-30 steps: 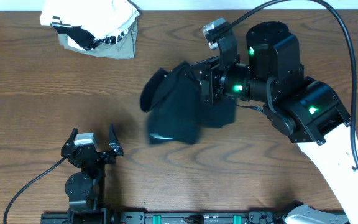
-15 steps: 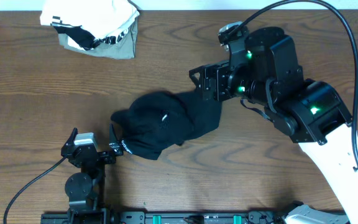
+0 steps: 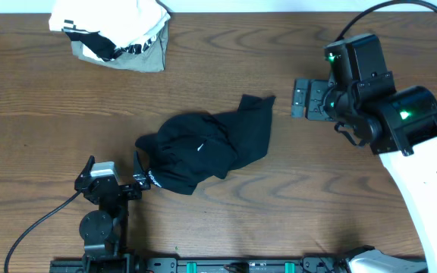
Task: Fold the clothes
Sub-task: 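Drag the black garment leftward to the table center with the right gripper, then grasp the garment's left end with the left gripper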
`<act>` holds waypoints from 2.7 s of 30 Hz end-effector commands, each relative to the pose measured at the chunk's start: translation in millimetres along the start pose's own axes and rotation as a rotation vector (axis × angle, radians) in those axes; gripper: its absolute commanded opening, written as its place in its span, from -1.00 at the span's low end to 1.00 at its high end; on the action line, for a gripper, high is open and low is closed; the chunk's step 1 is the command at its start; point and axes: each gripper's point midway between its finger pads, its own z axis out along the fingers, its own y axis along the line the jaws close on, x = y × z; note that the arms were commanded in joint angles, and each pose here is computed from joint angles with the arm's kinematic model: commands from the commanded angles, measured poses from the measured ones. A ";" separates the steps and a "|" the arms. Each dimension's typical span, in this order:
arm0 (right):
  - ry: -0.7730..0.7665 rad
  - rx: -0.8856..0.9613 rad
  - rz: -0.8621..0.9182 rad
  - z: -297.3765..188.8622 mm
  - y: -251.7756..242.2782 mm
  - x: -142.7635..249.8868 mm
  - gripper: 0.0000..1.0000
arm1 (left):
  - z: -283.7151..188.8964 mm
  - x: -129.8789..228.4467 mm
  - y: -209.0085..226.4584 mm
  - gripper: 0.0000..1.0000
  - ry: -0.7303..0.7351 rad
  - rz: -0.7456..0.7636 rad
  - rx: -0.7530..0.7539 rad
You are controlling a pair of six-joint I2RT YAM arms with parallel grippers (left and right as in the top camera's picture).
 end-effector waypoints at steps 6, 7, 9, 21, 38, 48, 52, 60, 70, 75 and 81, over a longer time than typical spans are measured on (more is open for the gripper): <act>0.220 -0.060 0.024 57.2 7.7 55.8 0.98 | 1.6 17.2 6.1 0.96 0.044 0.019 -0.030; 0.239 -0.083 0.026 63.0 11.2 61.9 0.98 | 1.6 17.2 6.1 0.96 0.044 0.019 -0.030; 0.274 -0.133 0.031 71.6 18.8 73.1 0.99 | 1.6 17.1 6.0 0.96 0.044 0.019 -0.030; 0.450 -0.148 0.139 105.3 17.6 137.0 0.98 | 0.3 15.7 -21.3 0.96 0.051 -0.154 0.125; 0.475 -0.137 0.183 145.0 16.1 185.3 0.99 | -19.6 51.1 -91.3 0.96 0.392 -0.638 0.480; 0.466 -0.142 0.189 159.8 11.3 200.3 0.99 | -7.9 81.4 -74.2 0.96 0.627 -0.526 0.309; 0.461 -0.145 0.190 163.6 10.3 203.7 0.98 | -5.9 81.8 -49.5 0.96 0.710 -0.427 0.148; 0.401 -0.180 0.205 175.6 14.1 200.0 0.99 | -3.9 77.6 -35.1 0.96 0.767 -0.309 0.080; 0.379 -0.191 0.205 184.6 11.3 207.4 0.98 | 1.1 109.6 -31.6 0.96 0.891 -0.242 0.073; 0.375 -0.191 0.229 189.3 8.8 214.3 0.99 | 10.1 119.7 -42.4 0.97 0.921 -0.265 0.134; 0.363 -0.198 0.229 192.8 7.9 217.1 0.99 | 11.8 130.2 -46.7 0.88 0.962 -0.281 0.152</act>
